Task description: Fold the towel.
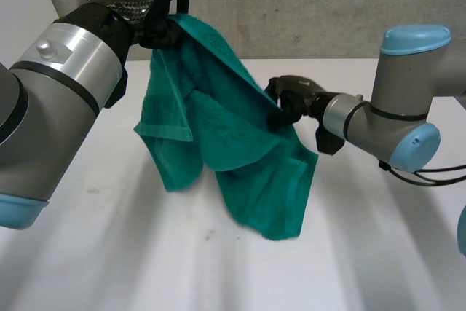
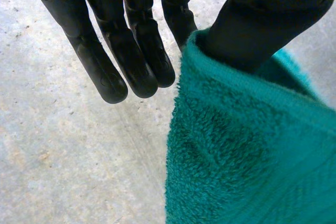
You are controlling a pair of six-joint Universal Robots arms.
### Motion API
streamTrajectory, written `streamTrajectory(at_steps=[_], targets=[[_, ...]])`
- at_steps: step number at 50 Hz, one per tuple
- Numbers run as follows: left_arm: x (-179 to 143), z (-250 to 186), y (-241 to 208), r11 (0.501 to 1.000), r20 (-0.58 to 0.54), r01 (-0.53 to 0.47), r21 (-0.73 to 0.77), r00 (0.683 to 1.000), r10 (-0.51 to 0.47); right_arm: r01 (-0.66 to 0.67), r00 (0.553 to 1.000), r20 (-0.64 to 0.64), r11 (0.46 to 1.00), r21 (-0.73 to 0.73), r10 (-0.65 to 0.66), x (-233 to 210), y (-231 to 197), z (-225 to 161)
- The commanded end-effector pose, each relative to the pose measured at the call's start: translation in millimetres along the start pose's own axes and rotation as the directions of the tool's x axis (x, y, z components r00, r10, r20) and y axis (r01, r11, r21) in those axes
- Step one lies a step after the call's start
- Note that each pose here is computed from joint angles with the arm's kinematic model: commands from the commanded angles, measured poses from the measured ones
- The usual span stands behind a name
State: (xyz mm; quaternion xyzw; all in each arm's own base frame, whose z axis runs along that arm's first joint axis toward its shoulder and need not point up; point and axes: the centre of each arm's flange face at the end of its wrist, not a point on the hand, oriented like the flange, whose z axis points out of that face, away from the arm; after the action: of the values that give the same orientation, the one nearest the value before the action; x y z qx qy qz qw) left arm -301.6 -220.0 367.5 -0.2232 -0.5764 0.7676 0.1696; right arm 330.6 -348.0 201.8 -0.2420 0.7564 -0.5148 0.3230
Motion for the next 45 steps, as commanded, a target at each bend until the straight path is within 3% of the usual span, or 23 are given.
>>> streamTrajectory(at_steps=[1, 3, 6, 7, 8, 10, 11, 12, 13, 18, 22, 24, 25, 26, 27, 31, 36, 45], targets=[[-17.8, 17.6, 25.4, 0.999, 0.047, -0.025, -0.044, 0.999, 0.027, 0.273, 0.949, -0.199, 0.954, 0.123, -0.246, 16.7, -35.9, 4.2], [-25.4, 28.4, 37.7, 0.997, 0.061, -0.049, -0.058, 0.997, 0.052, 0.353, 0.92, -0.236, 0.923, 0.154, -0.312, 15.6, -47.7, 4.4], [-46.9, 56.4, 41.9, 0.992, 0.113, -0.129, 0.005, 0.985, 0.128, 0.486, 0.859, -0.327, 0.829, 0.276, -0.394, 9.0, -84.1, 1.8], [-50.5, 62.6, 38.9, 0.988, 0.126, -0.15, 0.032, 0.981, 0.145, 0.522, 0.838, -0.362, 0.795, 0.31, -0.409, 8.3, -96.1, -1.2], [-53.1, 68.5, 33.7, 0.983, 0.139, -0.172, 0.069, 0.977, 0.162, 0.576, 0.804, -0.425, 0.724, 0.381, -0.416, 4.3, -121.3, -10.1], [-59.6, 83.8, 11.3, 0.955, 0.189, -0.22, 0.2, 0.965, 0.183, 0.61, 0.781, -0.477, 0.654, 0.448, -0.403, -2.7, -144.7, -21.8], [-59.6, 83.9, 11.2, 0.954, 0.189, -0.221, 0.201, 0.965, 0.183, 0.61, 0.781, -0.477, 0.653, 0.448, -0.403, -2.7, -144.8, -21.9], [-62.7, 87.3, 3.0, 0.941, 0.21, -0.233, 0.244, 0.96, 0.183, 0.645, 0.757, -0.534, 0.559, 0.521, -0.376, -12.8, -171.2, -41.2], [-65.2, 91.5, -15.8, 0.903, 0.24, -0.252, 0.348, 0.955, 0.174, 0.653, 0.752, -0.548, 0.529, 0.542, -0.366, -15.8, -178.5, -48.2], [-62.4, 85.0, -23.4, 0.874, 0.25, -0.252, 0.416, 0.956, 0.156, 0.676, 0.735, -0.584, 0.449, 0.585, -0.346, -24.6, -187.8, -71.3], [-60.3, 72.6, 8.9, 0.917, 0.224, -0.23, 0.327, 0.961, 0.161, 0.668, 0.738, -0.568, 0.514, 0.539, -0.365, -21.1, -168.9, -73.9], [-57.4, 67.3, 26.6, 0.936, 0.209, -0.218, 0.277, 0.964, 0.163, 0.651, 0.747, -0.539, 0.592, 0.476, -0.388, -18.0, -146.5, -73.2], [-56.0, 64.2, 34.9, 0.944, 0.201, -0.213, 0.253, 0.966, 0.164, 0.651, 0.747, -0.539, 0.592, 0.475, -0.389, -18.0, -146.4, -73.2], [-52.7, 57.1, 53.9, 0.959, 0.184, -0.201, 0.197, 0.969, 0.166, 0.623, 0.757, -0.492, 0.701, 0.347, -0.43, -12.0, -108.4, -68.8], [-52.7, 57.0, 54.1, 0.96, 0.184, -0.201, 0.197, 0.969, 0.166, 0.623, 0.758, -0.491, 0.702, 0.346, -0.43, -12.0, -108.0, -68.8], [-40.5, 22.2, 119.7, 0.985, 0.121, -0.169, -0.014, 0.978, 0.17, 0.564, 0.79, -0.392, 0.811, 0.158, -0.472, -6.6, -50.3, -65.4], [-33.7, -5.8, 164.7, 0.975, 0.085, -0.145, -0.168, 0.983, 0.161, 0.479, 0.837, -0.297, 0.878, -0.009, -0.46, 6.3, 14.6, -50.7], [-28.9, -27.1, 192.0, 0.954, 0.062, -0.13, -0.27, 0.986, 0.152, 0.319, 0.881, -0.331, 0.941, -0.116, -0.339, 43.3, 47.9, -51.0]])
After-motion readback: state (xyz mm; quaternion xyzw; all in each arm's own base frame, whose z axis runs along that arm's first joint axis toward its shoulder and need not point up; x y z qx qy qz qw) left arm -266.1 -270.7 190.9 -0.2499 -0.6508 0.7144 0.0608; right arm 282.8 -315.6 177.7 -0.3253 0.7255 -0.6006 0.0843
